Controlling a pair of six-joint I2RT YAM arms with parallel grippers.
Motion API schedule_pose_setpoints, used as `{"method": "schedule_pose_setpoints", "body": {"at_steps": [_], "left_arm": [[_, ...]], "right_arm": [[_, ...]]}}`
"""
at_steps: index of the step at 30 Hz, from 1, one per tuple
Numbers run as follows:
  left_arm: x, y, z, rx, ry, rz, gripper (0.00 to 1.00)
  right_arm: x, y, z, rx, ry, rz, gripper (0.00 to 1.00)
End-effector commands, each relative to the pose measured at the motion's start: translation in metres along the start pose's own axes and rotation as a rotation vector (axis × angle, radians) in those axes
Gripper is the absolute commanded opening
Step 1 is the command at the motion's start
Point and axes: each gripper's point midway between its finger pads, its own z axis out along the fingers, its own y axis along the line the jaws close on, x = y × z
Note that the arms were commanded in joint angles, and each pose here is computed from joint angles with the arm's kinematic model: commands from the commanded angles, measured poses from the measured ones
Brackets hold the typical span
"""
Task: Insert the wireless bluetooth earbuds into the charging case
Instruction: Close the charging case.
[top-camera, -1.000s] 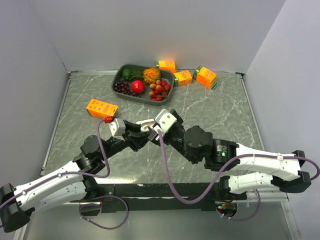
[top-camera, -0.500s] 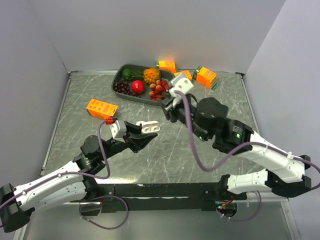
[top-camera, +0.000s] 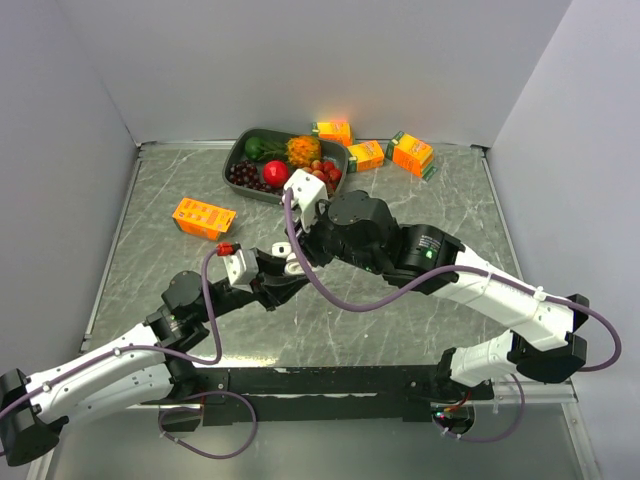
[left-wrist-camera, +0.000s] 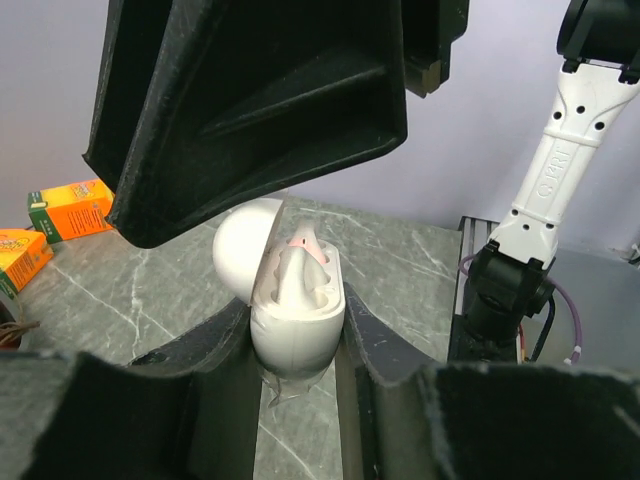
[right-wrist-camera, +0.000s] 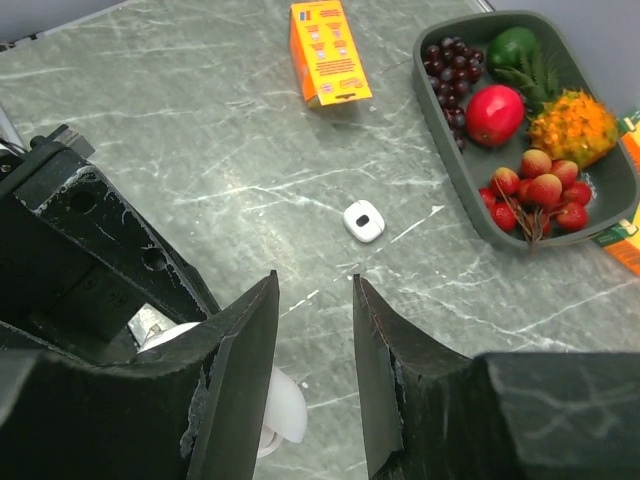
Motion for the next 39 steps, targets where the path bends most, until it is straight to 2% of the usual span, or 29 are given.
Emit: {"method": "schedule_pose_setpoints", "body": {"at_steps": [1,24,39], "left_arm": [[-0.014,0.0,-0.002,-0.002,-0.052,0.032,0.01],[-0.021,0.01,-0.001,-0.06,-0.077,0.015,0.01],[-0.034,0.014,-0.005,-0.096,-0.119,0.012,0.01]], "right_arm": [[-0.012,0.001,-0.011,-0.028,-0.024,0.034,0.44],[-0.007,0.001,-0.026,-0.02,-0.042,0.076,0.46],[0.007,0.016,-0.024,-0.055,-0.006,0.074,0.46]]}}
